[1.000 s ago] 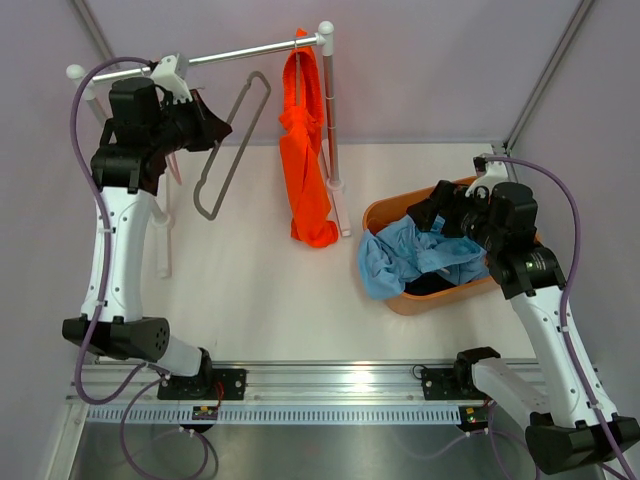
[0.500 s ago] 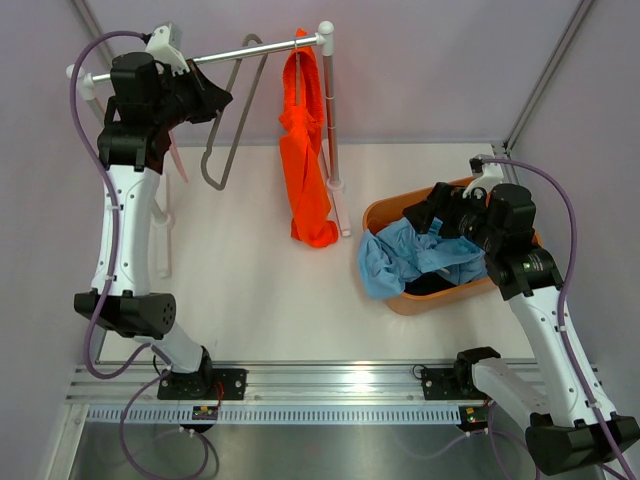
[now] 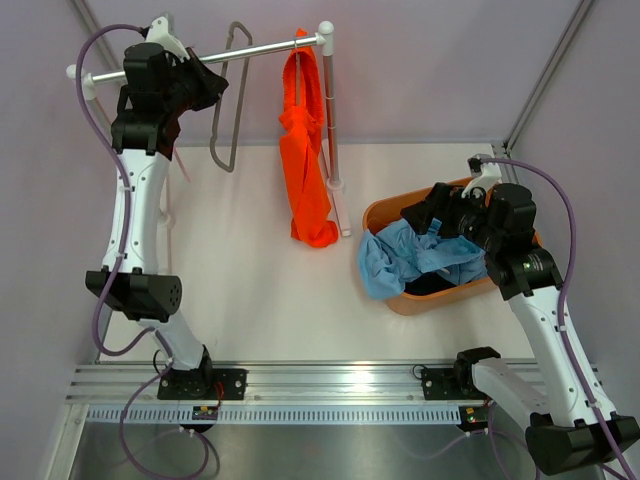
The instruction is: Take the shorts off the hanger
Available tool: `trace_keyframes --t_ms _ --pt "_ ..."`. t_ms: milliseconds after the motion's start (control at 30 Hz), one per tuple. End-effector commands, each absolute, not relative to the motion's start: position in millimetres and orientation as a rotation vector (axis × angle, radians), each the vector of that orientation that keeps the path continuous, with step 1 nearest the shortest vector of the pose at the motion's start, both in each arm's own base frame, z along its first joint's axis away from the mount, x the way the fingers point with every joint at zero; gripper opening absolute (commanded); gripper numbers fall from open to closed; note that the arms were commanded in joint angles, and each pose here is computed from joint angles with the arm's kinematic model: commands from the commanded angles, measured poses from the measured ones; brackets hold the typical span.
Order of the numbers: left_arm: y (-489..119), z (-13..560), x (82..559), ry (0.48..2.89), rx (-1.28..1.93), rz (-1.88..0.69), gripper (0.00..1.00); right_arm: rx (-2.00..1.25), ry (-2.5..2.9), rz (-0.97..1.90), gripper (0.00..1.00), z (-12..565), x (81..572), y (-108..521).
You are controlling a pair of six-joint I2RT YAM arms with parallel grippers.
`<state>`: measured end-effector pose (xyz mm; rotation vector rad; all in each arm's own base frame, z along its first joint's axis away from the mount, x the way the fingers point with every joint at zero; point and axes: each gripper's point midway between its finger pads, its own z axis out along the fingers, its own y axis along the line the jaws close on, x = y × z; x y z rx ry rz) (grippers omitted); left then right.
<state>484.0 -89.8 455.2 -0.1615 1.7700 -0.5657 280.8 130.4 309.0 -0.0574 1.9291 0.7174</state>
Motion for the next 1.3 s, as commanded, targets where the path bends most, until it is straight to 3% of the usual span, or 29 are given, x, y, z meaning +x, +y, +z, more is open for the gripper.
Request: trace_keyframes --t_ms 0,900,1267 --pt "-85 497 494 1.626 -0.179 -0.543 0.0 -0.093 1.895 0.757 0.95 317 281 138" --pt "-73 443 519 1.75 -0.21 -0.421 0.07 -0.104 1.903 0.773 0.95 315 276 140" --pt "-67 447 505 1.732 -0.2 -0.385 0.16 -0.101 1.909 0.769 0.95 312 276 139"
